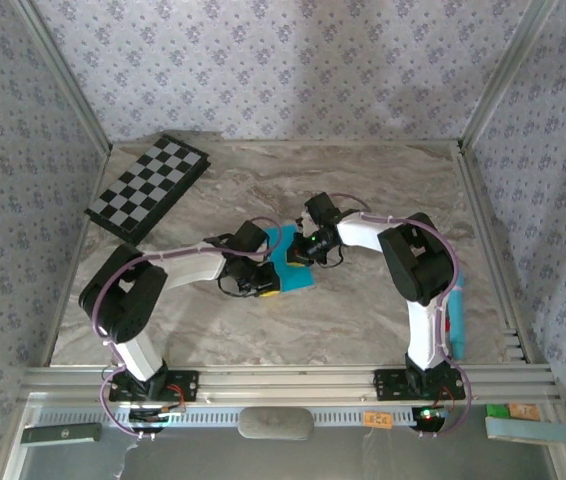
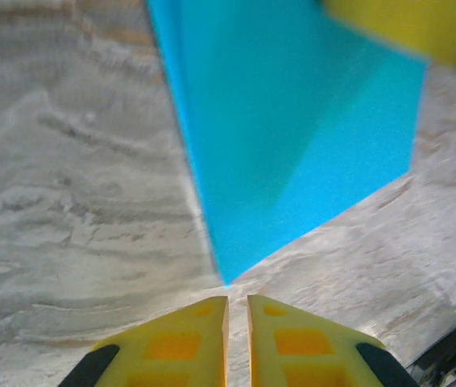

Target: Fold a paper plane with a square sheet of paper (pick it up from the middle)

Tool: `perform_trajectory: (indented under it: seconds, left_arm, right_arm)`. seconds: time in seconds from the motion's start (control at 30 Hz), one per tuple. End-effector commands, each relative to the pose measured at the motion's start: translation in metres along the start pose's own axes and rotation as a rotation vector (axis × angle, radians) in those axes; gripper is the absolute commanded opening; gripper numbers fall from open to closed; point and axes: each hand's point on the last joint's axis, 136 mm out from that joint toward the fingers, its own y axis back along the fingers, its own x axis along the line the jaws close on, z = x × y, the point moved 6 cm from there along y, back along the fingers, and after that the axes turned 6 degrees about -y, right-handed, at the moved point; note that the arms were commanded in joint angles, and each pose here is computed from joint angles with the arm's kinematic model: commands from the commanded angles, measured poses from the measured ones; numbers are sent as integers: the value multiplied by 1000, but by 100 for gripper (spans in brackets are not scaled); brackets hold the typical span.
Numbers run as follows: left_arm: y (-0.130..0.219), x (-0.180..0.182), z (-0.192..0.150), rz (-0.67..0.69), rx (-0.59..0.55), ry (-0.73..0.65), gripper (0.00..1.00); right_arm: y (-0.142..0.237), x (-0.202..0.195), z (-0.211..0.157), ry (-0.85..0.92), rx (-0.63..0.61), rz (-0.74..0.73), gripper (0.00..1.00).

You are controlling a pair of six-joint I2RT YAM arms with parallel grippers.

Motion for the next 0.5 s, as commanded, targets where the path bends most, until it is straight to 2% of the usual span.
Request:
perform_trajectory:
  seconds: [0.0,0.17,0.47]
  left_arm:
    - [14,-15,18,-33,-97,-13,14]
    - [1,-16,31,-58,-86,-7,12]
    - [-22,0,28,-15,-8,44,4]
  right_arm:
    - [-17,-49,-17,-115,37,-188,4]
    - [-17,-45,-16,-110,29,-154,5]
    - [-9,-34,-11,-86,3,-105,4]
